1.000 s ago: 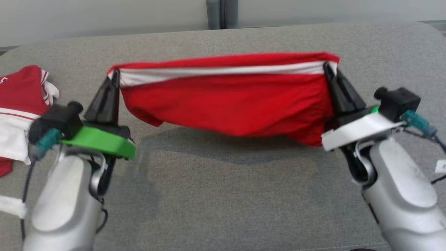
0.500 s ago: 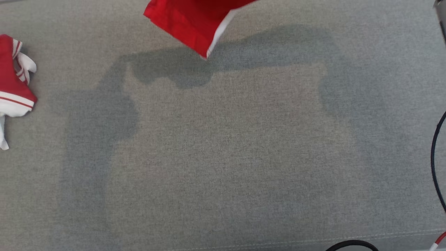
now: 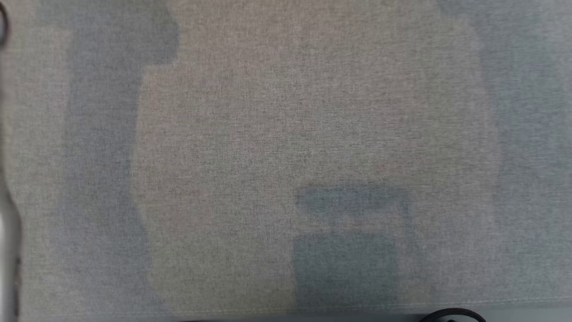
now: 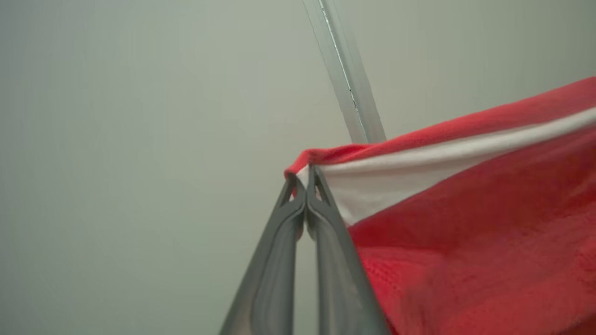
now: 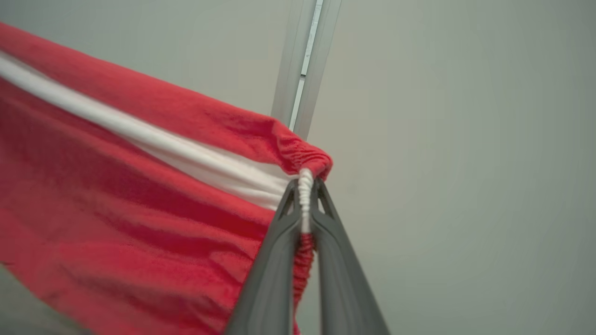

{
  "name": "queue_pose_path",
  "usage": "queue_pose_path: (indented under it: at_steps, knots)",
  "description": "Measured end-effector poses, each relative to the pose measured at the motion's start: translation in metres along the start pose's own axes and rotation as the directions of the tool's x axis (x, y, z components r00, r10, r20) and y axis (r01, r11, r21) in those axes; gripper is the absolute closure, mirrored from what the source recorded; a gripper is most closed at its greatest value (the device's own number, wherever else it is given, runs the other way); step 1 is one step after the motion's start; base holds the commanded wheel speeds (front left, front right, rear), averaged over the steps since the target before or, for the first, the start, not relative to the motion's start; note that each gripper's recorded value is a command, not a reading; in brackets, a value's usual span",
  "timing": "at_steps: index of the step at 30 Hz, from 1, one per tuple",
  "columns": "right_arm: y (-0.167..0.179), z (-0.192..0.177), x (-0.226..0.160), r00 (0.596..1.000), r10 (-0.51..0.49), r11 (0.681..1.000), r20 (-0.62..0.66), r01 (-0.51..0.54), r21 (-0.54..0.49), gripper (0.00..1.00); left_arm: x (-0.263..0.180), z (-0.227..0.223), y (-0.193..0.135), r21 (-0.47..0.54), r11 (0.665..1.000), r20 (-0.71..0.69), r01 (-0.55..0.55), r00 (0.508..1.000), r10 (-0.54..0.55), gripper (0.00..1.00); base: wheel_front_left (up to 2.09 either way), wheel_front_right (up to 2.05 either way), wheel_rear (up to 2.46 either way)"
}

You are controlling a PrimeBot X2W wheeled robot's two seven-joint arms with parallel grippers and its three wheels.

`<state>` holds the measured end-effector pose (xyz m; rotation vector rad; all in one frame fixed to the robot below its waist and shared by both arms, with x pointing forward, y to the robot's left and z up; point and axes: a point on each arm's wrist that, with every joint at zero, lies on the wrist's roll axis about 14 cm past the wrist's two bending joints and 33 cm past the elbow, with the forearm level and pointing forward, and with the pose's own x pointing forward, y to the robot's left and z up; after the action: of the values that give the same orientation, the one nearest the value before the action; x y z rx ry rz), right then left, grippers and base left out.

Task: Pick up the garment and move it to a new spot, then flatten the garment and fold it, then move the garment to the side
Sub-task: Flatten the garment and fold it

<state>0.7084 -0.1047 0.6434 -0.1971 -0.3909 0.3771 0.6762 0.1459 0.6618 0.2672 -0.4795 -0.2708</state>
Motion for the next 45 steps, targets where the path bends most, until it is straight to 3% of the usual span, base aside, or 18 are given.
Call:
queue_pose_path:
  at_steps: [7,12,18,28,35,40,45]
  knots:
    - [0.06,-0.108,-0.062,0.969,0.155,0.982,-0.193,-0.128,0.142,1.0,-0.09,-0.117,-0.049,-0.229,0.972,-0.285,-0.046,0.958,-0.022,1.0,0.0,0.0,0.0]
    - [0.119,-0.151,-0.151,0.887,0.316,0.92,-0.336,-0.2,0.337,1.0,-0.192,-0.166,-0.094,-0.349,0.929,-0.514,-0.125,0.854,-0.078,1.0,0.0,0.0,0.0]
    - [0.144,-0.14,-0.224,0.826,0.398,0.873,-0.4,-0.206,0.443,1.0,-0.275,-0.161,-0.113,-0.433,0.863,-0.636,-0.26,0.767,-0.088,1.0,0.0,0.0,0.0]
    - [0.154,-0.106,-0.314,0.802,0.337,0.868,-0.493,-0.063,0.492,1.0,-0.357,-0.118,-0.124,-0.475,0.79,-0.7,-0.387,0.711,-0.072,1.0,0.0,0.0,0.0]
    - [0.177,-0.084,-0.387,0.765,0.326,0.858,-0.555,0.007,0.513,1.0,-0.404,-0.086,-0.133,-0.481,0.779,-0.707,-0.403,0.704,-0.072,1.0,0.0,0.0,0.0]
    - [0.201,-0.074,-0.428,0.719,0.388,0.85,-0.577,-0.038,0.525,1.0,-0.429,-0.074,-0.146,-0.494,0.777,-0.713,-0.391,0.693,-0.104,1.0,0.0,0.0,0.0]
    - [0.194,-0.063,-0.437,0.741,0.355,0.859,-0.57,-0.017,0.512,1.0,-0.419,-0.058,-0.149,-0.517,0.791,-0.66,-0.327,0.741,-0.125,1.0,0.0,0.0,0.0]
